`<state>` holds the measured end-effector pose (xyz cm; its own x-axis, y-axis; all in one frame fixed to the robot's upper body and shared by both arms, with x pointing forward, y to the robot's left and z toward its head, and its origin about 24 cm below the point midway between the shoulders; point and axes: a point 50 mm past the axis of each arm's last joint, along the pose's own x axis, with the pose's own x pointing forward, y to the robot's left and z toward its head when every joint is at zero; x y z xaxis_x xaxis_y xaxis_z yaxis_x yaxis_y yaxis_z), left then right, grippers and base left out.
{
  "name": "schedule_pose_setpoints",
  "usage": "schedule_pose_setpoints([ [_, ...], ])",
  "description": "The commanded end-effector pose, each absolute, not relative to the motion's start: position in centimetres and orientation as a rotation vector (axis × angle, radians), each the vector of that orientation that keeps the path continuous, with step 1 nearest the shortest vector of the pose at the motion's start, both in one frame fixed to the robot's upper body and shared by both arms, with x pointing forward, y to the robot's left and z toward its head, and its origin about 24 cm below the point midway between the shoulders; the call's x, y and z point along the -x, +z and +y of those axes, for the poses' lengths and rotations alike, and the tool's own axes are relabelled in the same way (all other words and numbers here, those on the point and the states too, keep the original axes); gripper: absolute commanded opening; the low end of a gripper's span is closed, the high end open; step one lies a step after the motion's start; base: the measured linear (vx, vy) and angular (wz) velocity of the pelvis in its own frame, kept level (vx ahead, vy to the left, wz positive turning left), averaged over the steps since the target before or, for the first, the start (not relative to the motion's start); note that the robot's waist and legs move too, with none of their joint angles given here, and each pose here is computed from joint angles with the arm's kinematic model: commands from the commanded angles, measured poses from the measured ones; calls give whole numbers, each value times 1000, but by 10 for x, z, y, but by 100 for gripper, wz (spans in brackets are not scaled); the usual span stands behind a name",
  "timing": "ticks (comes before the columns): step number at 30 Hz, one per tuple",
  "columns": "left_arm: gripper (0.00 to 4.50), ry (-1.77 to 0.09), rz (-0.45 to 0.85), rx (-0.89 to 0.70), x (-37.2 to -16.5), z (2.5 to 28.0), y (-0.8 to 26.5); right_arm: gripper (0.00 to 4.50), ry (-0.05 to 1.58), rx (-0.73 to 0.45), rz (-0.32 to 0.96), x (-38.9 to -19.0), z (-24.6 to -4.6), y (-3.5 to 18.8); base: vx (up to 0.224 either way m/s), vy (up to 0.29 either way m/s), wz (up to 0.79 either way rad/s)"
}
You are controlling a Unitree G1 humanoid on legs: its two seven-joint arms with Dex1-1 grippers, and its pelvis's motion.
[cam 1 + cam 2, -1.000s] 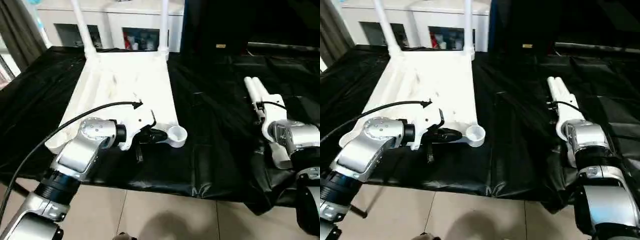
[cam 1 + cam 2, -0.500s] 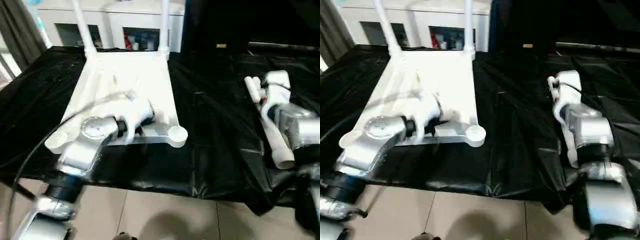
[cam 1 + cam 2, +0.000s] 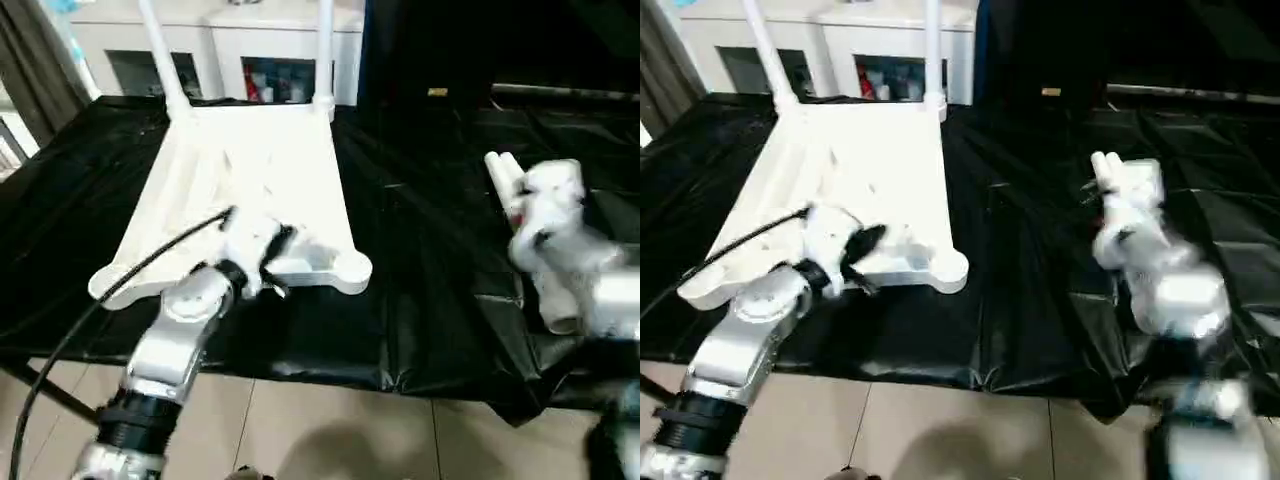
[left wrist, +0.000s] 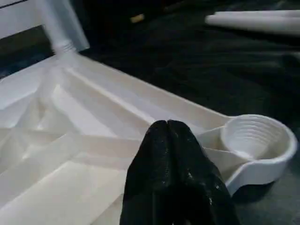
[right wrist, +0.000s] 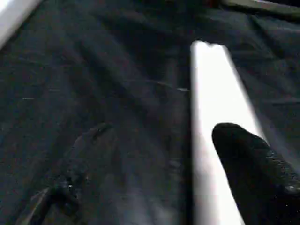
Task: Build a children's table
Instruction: Pick table leg
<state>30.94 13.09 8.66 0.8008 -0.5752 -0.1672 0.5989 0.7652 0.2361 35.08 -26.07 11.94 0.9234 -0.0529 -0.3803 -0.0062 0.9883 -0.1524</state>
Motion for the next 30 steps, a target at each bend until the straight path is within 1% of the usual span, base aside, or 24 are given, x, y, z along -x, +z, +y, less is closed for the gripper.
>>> schedule_pose_setpoints([
  [1,0,-710,81,-293,-308,125,96,395,-55,149,459,-351,-269,114,0,0,0],
  [2,0,-742,84,-300,-306,125,99,401,-61,153,481,-352,-273,115,0,0,0],
  [3,0,-776,86,-309,-304,124,101,423,-66,157,505,-353,-277,115,0,0,0],
  [5,0,-839,95,-321,-300,123,106,435,-65,164,541,-355,-284,114,0,0,0],
  [6,0,-876,103,-335,-296,124,108,444,-50,169,587,-356,-285,110,0,0,0],
  [8,0,-892,103,-345,-295,125,109,444,-48,168,612,-357,-285,108,0,0,0],
  [9,0,-920,114,-354,-292,126,110,444,-46,203,670,-357,-285,104,0,0,0],
  [10,0,-937,117,-358,-291,126,111,444,-38,196,685,-357,-284,101,0,0,0],
  [18,0,-983,147,-361,-283,129,116,444,3,170,746,-362,-276,91,0,0,0],
  [20,0,-983,155,-361,-282,130,116,444,2,185,761,-363,-275,89,0,0,0],
  [21,0,-989,163,-375,-281,131,115,444,-22,215,781,-363,-277,88,0,0,0],
  [26,0,-999,176,-383,-278,132,114,444,-20,193,809,-362,-277,84,0,0,0],
  [29,0,-1002,179,-387,-277,133,116,444,-1,161,835,-360,-275,78,0,0,0],
  [30,0,-1007,180,-391,-276,132,116,427,8,141,845,-360,-274,76,0,0,0],
])
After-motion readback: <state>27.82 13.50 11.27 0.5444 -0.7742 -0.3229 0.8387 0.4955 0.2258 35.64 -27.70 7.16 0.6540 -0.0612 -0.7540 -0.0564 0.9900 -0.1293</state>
